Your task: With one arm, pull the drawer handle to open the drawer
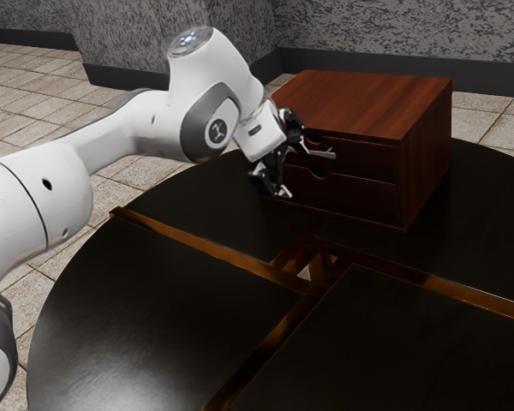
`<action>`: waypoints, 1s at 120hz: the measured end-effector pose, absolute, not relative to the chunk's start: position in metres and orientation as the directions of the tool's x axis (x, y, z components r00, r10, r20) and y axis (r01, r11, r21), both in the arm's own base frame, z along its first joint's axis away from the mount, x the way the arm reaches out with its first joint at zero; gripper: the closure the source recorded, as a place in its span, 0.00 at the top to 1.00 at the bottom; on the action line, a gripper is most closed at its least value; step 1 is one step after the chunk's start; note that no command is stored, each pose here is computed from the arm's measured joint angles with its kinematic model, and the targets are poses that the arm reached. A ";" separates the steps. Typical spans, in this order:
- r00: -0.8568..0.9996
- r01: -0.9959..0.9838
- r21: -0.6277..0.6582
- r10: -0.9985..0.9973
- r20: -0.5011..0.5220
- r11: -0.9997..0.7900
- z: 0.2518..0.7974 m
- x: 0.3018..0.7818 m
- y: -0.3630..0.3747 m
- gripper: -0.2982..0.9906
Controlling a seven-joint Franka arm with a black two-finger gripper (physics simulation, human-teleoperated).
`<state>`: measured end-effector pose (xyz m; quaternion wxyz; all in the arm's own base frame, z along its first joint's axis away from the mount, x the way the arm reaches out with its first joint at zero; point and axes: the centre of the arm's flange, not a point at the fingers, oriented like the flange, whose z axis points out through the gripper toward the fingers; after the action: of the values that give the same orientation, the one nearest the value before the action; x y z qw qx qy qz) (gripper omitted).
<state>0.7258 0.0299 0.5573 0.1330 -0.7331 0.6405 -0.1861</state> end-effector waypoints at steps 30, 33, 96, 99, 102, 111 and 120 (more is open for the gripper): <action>0.120 -0.885 -0.440 -0.988 0.098 -0.151 0.557 0.735 0.037 0.77; 0.120 -0.885 -0.440 -0.988 0.098 -0.151 0.556 0.737 0.038 0.77; 0.115 -0.882 -0.448 -0.988 0.101 -0.148 0.551 0.753 0.036 0.77; 0.118 -0.882 -0.446 -0.988 0.099 -0.151 0.550 0.753 0.038 0.77; 0.121 -0.882 -0.445 -0.988 0.098 -0.152 0.549 0.754 0.040 0.77; 0.123 -0.884 -0.442 -0.988 0.097 -0.154 0.546 0.755 0.041 0.77; 0.125 -0.885 -0.439 -0.987 0.097 -0.155 0.544 0.755 0.042 0.77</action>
<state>0.7555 0.0418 0.5443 0.1384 -0.7370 0.6352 -0.1849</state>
